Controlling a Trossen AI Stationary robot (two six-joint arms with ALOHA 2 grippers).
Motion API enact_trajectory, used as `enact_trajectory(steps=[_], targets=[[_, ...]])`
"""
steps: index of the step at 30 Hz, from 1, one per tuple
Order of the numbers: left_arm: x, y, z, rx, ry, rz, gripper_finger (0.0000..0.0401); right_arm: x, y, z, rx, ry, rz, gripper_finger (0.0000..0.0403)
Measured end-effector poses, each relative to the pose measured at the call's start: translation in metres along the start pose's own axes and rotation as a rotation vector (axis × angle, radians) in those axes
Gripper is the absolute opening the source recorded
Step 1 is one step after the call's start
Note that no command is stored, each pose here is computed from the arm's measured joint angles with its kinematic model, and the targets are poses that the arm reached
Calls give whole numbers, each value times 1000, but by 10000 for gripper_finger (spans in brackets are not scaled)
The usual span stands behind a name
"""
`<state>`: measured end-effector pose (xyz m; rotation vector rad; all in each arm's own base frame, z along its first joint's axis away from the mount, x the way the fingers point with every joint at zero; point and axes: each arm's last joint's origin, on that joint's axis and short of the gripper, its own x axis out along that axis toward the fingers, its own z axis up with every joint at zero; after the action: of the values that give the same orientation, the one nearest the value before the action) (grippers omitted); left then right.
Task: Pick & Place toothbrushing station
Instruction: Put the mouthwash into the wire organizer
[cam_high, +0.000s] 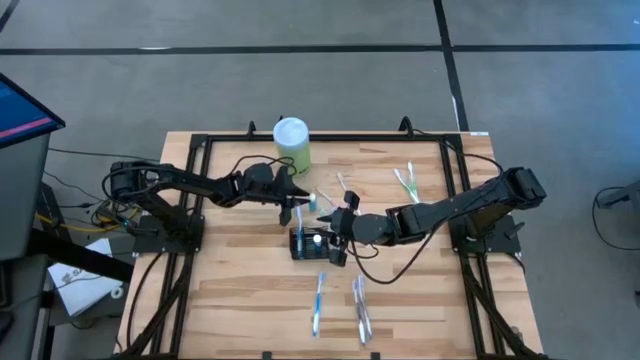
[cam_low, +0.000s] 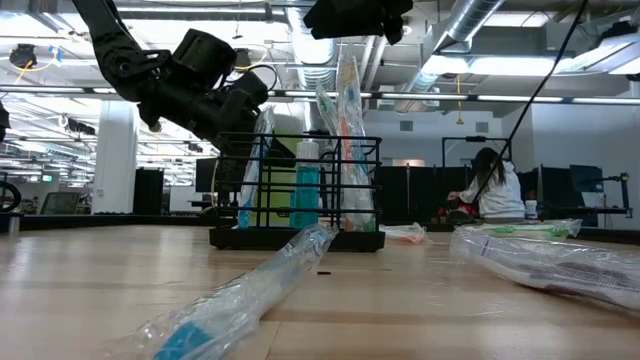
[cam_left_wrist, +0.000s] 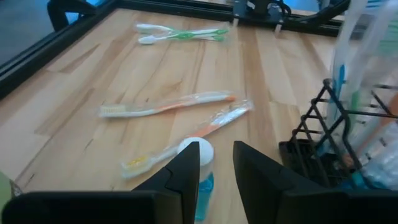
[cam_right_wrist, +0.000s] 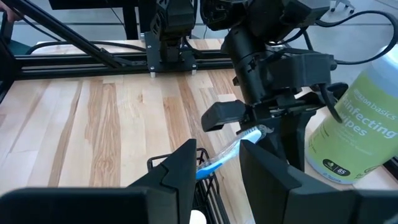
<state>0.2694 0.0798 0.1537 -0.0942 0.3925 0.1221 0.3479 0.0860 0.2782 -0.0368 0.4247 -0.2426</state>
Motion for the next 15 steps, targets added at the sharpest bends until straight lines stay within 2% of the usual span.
enact_trajectory(steps=[6, 12, 15], targets=[[0, 1, 0, 18, 0, 25, 101, 0, 0, 0, 0, 0, 0, 113], [7, 0, -8, 14, 32, 19, 141, 0, 0, 0, 0, 0, 0, 113], [11, 1, -12, 14, 41, 57, 157, 0, 0, 0, 0, -1, 0, 113]])
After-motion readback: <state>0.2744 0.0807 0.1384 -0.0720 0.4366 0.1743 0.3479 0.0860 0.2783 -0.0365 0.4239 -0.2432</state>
